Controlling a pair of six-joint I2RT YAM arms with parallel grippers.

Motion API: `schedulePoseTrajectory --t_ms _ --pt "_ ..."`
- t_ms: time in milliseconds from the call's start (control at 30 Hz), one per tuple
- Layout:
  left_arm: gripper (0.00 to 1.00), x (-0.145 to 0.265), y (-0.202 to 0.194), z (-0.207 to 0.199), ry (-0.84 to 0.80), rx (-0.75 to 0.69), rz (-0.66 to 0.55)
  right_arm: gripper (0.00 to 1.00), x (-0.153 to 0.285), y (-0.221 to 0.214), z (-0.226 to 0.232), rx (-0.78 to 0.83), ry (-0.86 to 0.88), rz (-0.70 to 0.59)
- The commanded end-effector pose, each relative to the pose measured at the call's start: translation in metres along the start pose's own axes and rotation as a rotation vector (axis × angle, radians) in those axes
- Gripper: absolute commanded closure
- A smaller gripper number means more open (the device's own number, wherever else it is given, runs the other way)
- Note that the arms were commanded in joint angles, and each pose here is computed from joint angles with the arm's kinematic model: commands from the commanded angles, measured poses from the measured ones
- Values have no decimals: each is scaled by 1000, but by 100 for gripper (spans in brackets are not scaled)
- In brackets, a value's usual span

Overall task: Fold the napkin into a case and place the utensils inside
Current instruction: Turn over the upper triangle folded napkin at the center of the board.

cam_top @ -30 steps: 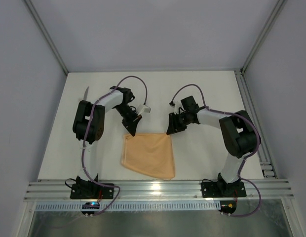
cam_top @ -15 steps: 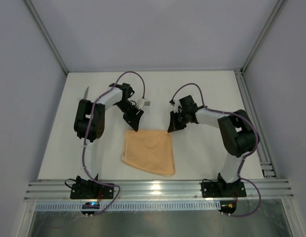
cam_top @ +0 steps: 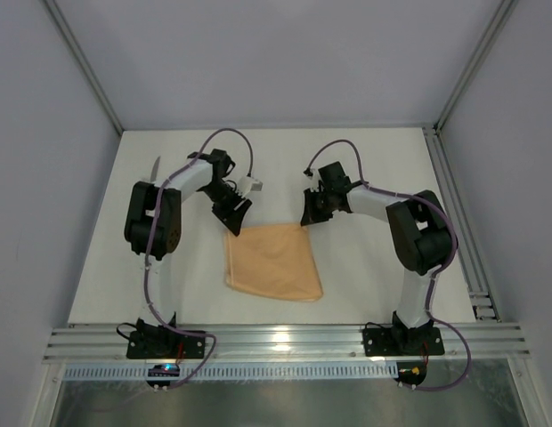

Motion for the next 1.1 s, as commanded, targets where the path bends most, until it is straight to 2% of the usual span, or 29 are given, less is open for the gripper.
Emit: schedulePoseTrajectory --t_ms 0,133,267,400,533,567,633,700,733,767,900,933,1000,1067 --pt "48 6 14 17 152 -4 -82 97 -1 18 -7 -9 -58 -33" --pt "64 2 11 14 138 6 -62 97 -2 27 -9 -16 -82 -53" --pt "75 -3 6 14 137 12 -38 95 -5 35 -15 -19 -113 -55" --pt "90 -5 7 16 140 32 -38 81 -1 51 -20 -7 -122 -91" --pt "96 -2 14 19 141 84 -70 69 29 75 -19 80 -180 -176" --pt "97 -1 15 21 144 95 -80 64 37 76 -18 115 -192 -193" --pt "100 4 17 26 151 145 -108 61 67 88 -9 158 -221 -276" --pt "100 10 18 31 153 206 -149 59 80 78 -3 196 -238 -292" --pt "100 13 17 32 149 231 -165 59 102 83 6 225 -268 -351" --pt "100 15 17 34 152 253 -184 59 102 69 9 244 -286 -333" --pt "100 25 3 44 197 370 -221 57 105 42 61 386 -309 -360" --pt "100 21 -7 44 201 396 -205 57 98 33 93 449 -260 -362" --pt "100 26 -16 46 212 440 -218 57 89 18 117 499 -244 -353" --pt "100 27 -29 44 204 497 -220 57 78 3 155 511 -146 -342"
Point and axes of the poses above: each gripper's point midway between its finger pads, its own x axis back along the fingers, its own z axis along the line the jaws close on, y = z × x, the point moved 5 cm from there along x, back along the fingers, and after that the axes turned 10 degrees about x, right-handed, at the moved point
